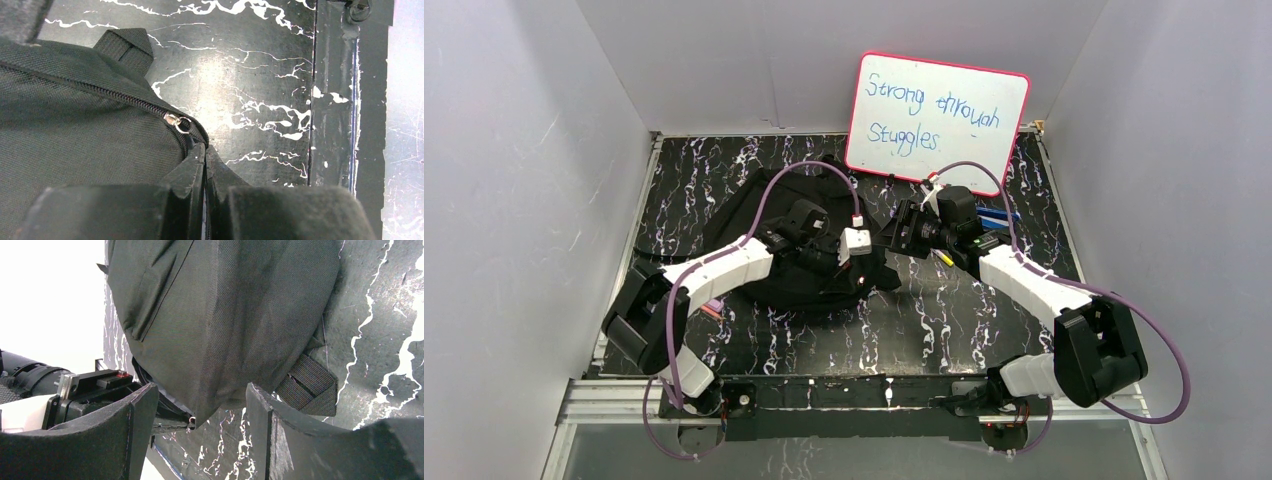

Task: Pack the student bag
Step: Zip the student bag at the center of the board.

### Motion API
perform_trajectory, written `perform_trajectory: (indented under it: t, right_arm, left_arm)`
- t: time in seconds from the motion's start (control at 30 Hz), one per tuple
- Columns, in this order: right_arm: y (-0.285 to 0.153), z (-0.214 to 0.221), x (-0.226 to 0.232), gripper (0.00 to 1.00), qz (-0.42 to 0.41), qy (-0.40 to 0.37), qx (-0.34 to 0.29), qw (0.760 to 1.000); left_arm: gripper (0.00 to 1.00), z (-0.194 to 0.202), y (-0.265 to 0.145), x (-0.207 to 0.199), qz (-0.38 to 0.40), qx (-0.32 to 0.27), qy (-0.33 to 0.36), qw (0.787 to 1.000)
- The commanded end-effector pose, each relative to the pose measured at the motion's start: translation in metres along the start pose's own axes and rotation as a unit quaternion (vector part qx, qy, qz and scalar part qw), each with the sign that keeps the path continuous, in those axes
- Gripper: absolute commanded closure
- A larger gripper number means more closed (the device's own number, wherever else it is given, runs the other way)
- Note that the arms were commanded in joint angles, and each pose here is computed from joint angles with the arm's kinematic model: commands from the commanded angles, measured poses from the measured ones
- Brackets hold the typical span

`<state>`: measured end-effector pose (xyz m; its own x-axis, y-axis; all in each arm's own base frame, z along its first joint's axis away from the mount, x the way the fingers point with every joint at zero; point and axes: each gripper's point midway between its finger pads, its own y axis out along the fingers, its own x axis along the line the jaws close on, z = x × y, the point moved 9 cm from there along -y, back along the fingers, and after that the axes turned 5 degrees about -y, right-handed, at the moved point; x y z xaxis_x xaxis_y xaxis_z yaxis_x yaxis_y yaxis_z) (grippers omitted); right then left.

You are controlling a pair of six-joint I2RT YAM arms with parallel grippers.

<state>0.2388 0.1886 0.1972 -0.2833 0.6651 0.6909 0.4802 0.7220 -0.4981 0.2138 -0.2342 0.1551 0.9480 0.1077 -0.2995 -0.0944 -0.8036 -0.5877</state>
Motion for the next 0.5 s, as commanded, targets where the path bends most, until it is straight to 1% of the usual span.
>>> perform_trajectory:
  t: [0.0, 0.1, 0.2, 0.33, 0.47]
  right_arm:
    - [-0.001, -0.005, 0.006, 0.27, -0.017, -0.01, -0.013, 1.0]
    - [-0.001, -0.006, 0.006, 0.28, -0.017, -0.01, -0.014, 1.0]
    - [-0.001, -0.006, 0.007, 0.28, -0.019, -0.011, -0.013, 1.0]
    - [0.001, -0.008, 0.01, 0.28, -0.022, -0.013, -0.012, 1.0]
    - [0.003, -0.008, 0.011, 0.28, -0.022, -0.013, -0.009, 1.0]
  left_arm:
    - [1.0, -0.019, -0.015, 0.0, -0.039, -0.009, 0.012, 0.999]
    - [1.0, -0.027, -0.025, 0.003, -0.087, -0.014, 0.02, 0.996]
    - [1.0, -0.032, -0.034, 0.002, -0.116, -0.021, 0.031, 0.993]
    - [1.0, -0.032, -0.04, 0.001, -0.135, -0.022, 0.037, 0.99]
    - [1.0, -0.029, -0.041, -0.001, -0.135, -0.02, 0.036, 0.99]
